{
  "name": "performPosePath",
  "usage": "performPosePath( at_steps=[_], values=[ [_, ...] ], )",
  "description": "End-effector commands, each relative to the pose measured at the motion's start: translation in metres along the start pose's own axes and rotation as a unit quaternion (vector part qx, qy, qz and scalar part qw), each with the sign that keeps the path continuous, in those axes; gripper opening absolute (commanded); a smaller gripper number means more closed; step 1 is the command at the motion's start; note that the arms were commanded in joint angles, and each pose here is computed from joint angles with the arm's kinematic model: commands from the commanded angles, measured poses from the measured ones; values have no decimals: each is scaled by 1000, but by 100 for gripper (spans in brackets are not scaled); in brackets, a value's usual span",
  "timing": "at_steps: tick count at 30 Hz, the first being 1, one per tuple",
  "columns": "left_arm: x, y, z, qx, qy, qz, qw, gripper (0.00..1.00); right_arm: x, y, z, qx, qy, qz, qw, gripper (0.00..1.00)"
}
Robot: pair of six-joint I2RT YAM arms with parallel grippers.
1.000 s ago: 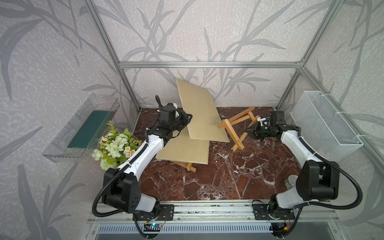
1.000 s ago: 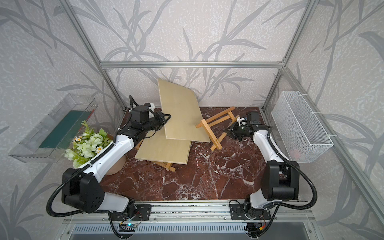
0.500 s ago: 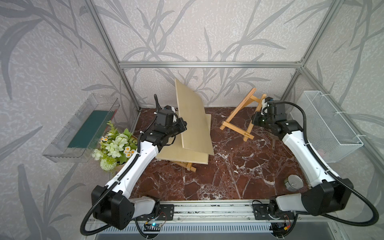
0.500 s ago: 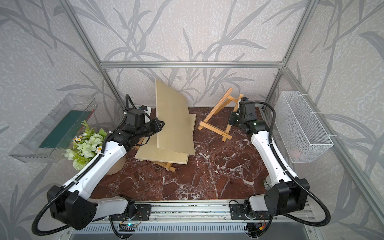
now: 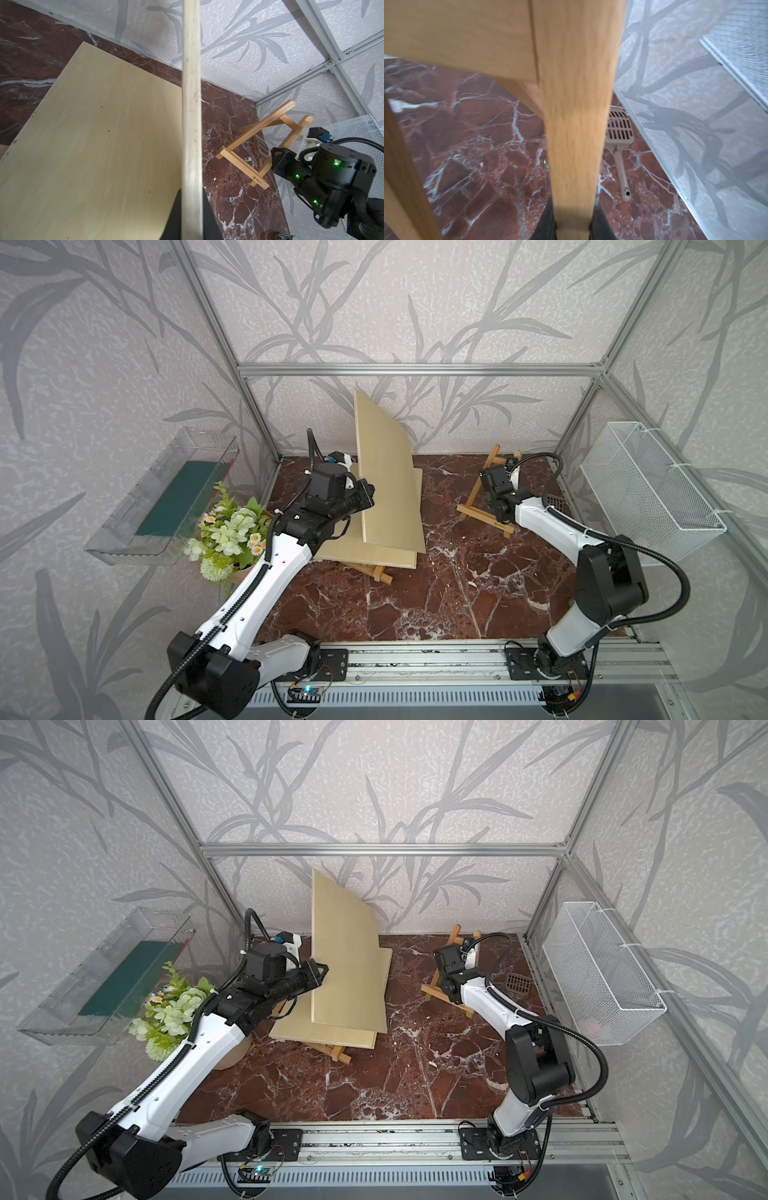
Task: Assemble the easel
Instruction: Place the easel at the corner of the board.
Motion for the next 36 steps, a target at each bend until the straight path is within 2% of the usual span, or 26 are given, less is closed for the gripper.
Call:
performPosePath(
  at_steps=[1,5,6,8,10,13,18,21,24,28,30,31,33,34,36],
  values=[
    [52,-62,-57,-17,-134,111,984,0,7,-12,-13,-87,-34,87,992,0],
    [47,-63,-53,-14,-127,105,986,0,-4,5,9,-106,20,68,992,0],
    [46,-64,-52,-15,-125,106,986,0,-6,11,13,-109,30,52,992,4],
    [44,-67,-51,-17,-121,104,987,0,-8,23,20,-117,52,19,992,12],
    [41,-70,-50,-21,-118,102,988,0,-8,33,26,-128,74,-11,989,26],
    [37,-70,-49,-21,-115,89,989,0,-4,47,34,-145,108,-62,982,41],
    [27,-68,-49,-6,-105,71,992,0,12,66,46,-167,165,-153,960,65],
    [21,-66,-48,2,-101,62,993,0,28,77,49,-164,192,-220,942,75],
    [17,-64,-48,7,-99,54,994,0,47,74,52,-169,204,-265,927,82],
    [12,-61,-47,16,-96,47,994,0,66,53,59,-144,200,-282,927,84],
    [9,-61,-47,21,-96,43,994,0,82,47,53,-111,169,-325,924,83],
    [9,-61,-47,23,-95,41,994,0,92,50,49,-87,145,-359,918,82],
    [6,-59,-48,30,-94,34,995,0,129,60,33,-17,64,-458,886,81],
    [5,-60,-49,32,-93,31,995,0,150,65,27,19,25,-497,867,81],
    [2,-60,-50,45,-88,22,995,0,206,76,25,119,-56,-567,813,81]
  ],
)
Point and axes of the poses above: each gripper's point midway between its finger pads, its own x axis back along the fingers, its own y axis along the line the jaws close on, z = x × y, the point moved 3 cm from there along x, back along the fingers, and after that the axes turned 11 degrees about x, right-handed, at the moved point
